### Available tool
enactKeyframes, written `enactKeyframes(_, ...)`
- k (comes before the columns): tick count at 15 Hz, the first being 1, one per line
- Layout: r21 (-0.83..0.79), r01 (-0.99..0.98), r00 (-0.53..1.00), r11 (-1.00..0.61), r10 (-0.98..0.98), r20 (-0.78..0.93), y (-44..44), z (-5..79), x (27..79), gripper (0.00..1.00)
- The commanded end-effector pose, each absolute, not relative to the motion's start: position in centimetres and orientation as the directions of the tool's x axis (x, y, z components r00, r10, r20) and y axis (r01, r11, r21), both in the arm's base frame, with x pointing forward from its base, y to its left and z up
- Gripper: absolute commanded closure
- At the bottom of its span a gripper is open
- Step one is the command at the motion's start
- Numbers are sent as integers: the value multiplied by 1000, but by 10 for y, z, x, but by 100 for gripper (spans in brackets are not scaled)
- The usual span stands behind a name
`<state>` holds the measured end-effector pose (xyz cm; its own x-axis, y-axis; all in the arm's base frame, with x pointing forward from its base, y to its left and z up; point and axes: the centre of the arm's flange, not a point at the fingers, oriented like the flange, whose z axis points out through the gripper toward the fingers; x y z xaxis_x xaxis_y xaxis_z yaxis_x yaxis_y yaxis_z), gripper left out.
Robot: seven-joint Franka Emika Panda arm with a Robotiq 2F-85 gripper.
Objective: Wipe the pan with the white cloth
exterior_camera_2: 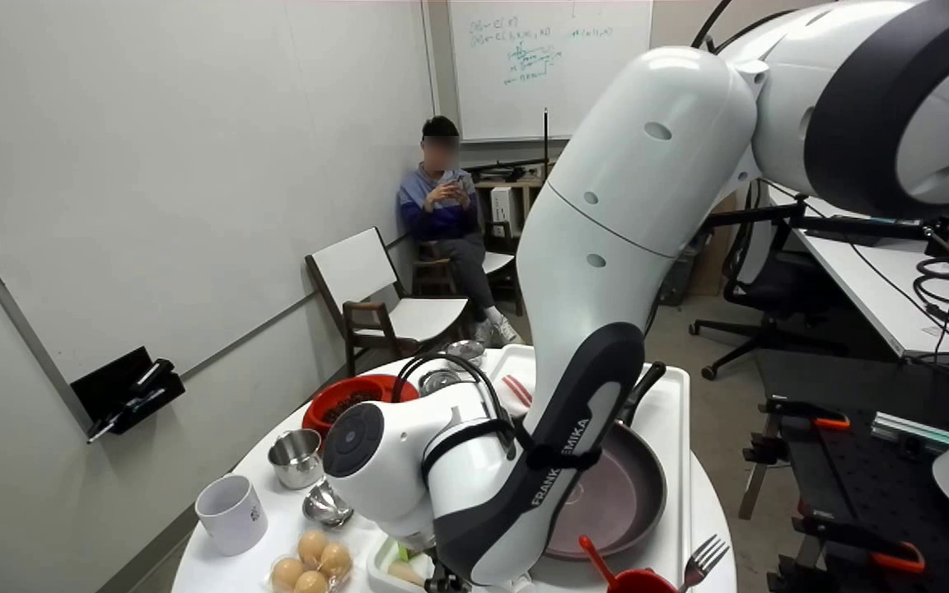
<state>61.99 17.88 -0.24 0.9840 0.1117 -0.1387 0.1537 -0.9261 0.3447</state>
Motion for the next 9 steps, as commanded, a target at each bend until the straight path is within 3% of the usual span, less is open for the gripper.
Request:
enactKeyframes(1,374,167,982,-912,119,-148,176,-20,632,0)
enactKeyframes(4,386,165,980,-908,109,-165,170,-32,631,2)
enactKeyframes(5,388,166,980,-906,107,-170,168,-36,631,9)
enactKeyframes(6,390,169,979,-905,107,-176,168,-39,630,27)
enactKeyframes(9,394,175,977,-902,109,-183,169,-43,630,48)
